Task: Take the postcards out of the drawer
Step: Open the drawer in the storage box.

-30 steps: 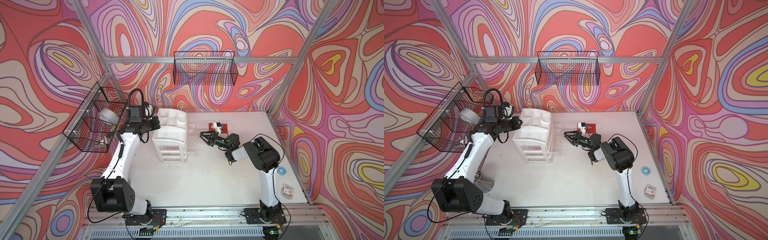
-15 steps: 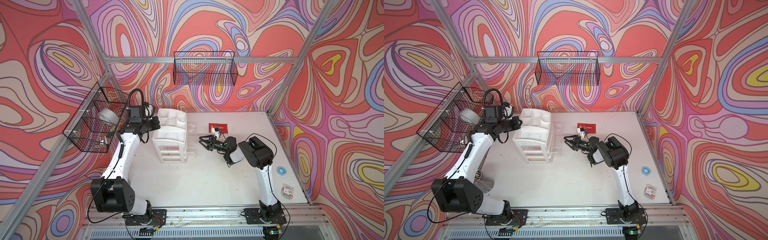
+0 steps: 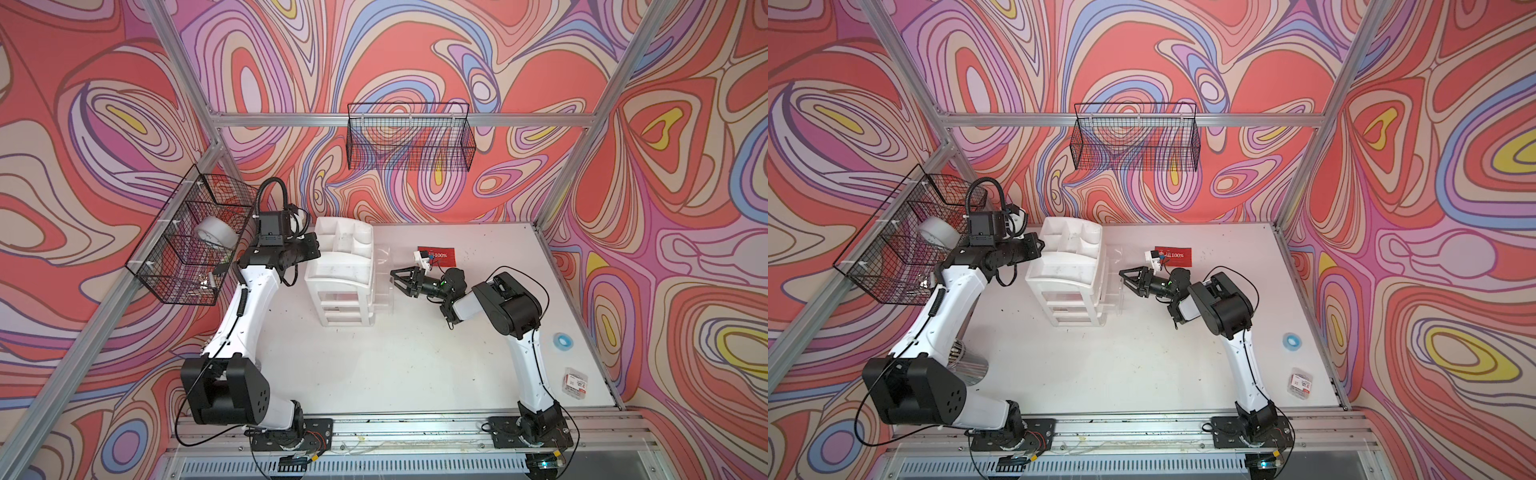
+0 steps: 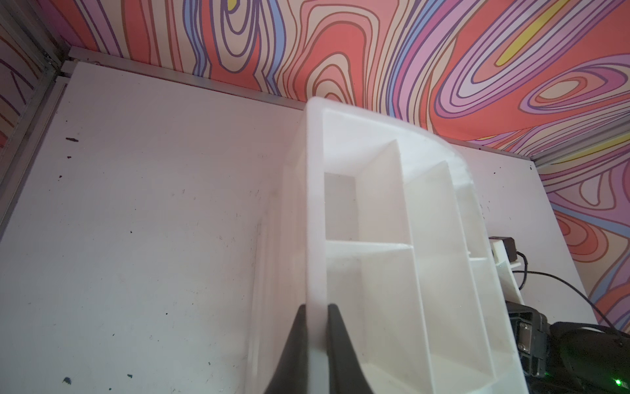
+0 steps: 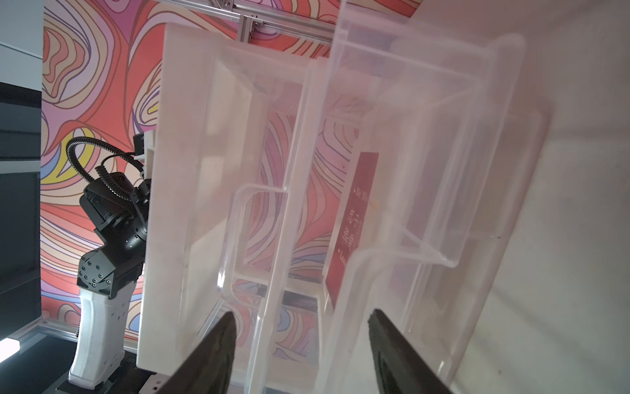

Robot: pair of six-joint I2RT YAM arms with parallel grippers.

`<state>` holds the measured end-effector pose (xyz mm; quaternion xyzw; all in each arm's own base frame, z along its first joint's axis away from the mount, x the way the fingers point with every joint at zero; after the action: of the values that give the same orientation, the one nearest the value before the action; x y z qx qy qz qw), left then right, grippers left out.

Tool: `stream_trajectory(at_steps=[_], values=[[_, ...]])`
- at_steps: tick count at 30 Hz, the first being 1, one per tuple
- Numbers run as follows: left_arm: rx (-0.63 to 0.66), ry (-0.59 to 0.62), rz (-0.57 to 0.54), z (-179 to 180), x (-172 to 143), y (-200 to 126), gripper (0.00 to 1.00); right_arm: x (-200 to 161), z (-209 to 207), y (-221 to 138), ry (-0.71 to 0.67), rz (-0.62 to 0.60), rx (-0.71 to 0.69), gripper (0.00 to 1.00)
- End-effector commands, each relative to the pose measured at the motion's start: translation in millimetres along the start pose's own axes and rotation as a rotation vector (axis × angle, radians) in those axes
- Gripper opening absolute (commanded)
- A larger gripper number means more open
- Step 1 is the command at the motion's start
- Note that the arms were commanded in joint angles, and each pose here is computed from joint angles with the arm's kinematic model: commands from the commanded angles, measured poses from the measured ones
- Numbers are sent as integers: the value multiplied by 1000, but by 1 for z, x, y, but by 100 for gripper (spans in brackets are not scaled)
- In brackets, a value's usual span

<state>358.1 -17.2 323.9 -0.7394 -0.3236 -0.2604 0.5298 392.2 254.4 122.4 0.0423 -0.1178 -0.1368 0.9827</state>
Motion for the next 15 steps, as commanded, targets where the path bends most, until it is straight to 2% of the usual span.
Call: stream_trajectory(at_steps=[1, 6, 15], values=[[86, 11, 82, 13, -18, 7, 0, -3, -6, 4, -6, 21, -22, 60], [84, 10, 84, 13, -19, 8, 0, -5, -6, 2, -7, 19, -47, 51], [85, 12, 78, 12, -18, 5, 0, -6, 3, 1, -12, 21, -42, 42]])
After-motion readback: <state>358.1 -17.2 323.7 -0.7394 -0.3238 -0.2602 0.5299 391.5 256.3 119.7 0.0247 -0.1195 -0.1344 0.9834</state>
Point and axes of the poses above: each gripper's point midway between its finger pads, its own y axis out along the fingers, its own z axis along the line the jaws close on, x = y × z, the point moved 9 cm from there along -y, back along the fingers, and after that the axes turned 3 degrees about y, right-handed, at the moved point
